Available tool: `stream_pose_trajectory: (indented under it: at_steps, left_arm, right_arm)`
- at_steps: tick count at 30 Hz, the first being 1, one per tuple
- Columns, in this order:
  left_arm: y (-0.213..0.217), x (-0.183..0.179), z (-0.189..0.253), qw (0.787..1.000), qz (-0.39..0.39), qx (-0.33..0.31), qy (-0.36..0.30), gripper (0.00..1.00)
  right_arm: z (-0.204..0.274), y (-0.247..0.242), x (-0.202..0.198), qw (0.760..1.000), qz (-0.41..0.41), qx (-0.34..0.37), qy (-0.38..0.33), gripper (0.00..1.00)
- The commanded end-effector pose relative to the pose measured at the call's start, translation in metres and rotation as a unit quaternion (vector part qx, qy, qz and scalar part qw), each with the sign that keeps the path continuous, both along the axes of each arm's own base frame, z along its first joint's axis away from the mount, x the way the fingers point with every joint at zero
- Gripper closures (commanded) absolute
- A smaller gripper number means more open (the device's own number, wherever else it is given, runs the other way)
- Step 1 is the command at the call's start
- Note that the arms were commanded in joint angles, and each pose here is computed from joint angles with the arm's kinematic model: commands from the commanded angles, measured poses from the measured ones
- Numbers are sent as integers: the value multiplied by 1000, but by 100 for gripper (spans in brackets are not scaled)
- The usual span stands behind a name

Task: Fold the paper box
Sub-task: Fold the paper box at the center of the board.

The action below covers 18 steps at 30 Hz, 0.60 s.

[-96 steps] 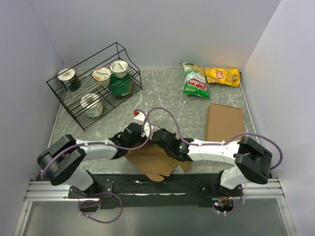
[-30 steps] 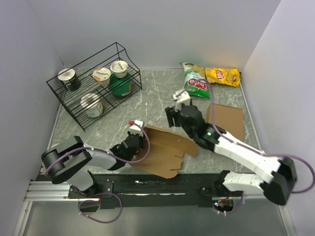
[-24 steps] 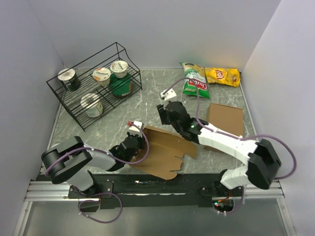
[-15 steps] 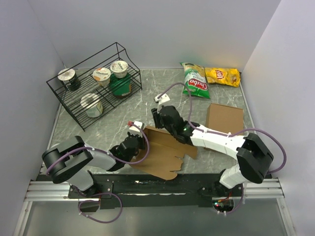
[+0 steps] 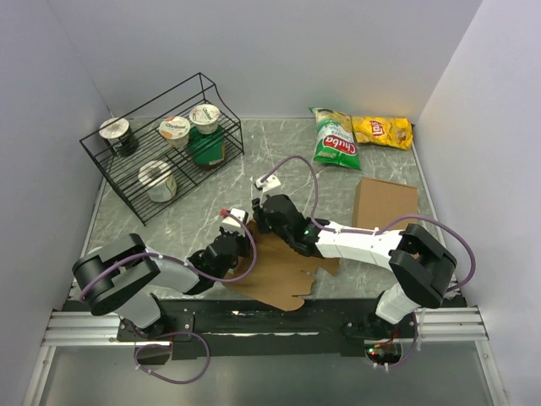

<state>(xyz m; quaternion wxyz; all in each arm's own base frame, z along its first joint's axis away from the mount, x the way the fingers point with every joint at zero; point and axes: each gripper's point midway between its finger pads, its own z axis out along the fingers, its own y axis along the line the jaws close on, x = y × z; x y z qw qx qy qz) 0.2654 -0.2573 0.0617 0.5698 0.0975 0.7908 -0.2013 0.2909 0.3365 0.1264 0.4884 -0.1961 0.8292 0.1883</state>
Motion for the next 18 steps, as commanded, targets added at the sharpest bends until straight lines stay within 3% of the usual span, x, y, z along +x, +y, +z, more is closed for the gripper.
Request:
stream_pose_trajectory:
  at_steps: [1, 16, 18]
  left_arm:
    - [5, -13, -29, 998, -16, 37, 39, 91]
    - [0, -16, -35, 997, -32, 45, 51, 83]
    - [0, -18, -36, 997, -37, 48, 55, 75]
  right_arm:
    - [-5, 10, -12, 1000, 15, 11, 9, 72]
    - [-54, 8, -40, 993, 52, -97, 32, 77]
    - [-58, 5, -43, 992, 51, -110, 30, 78]
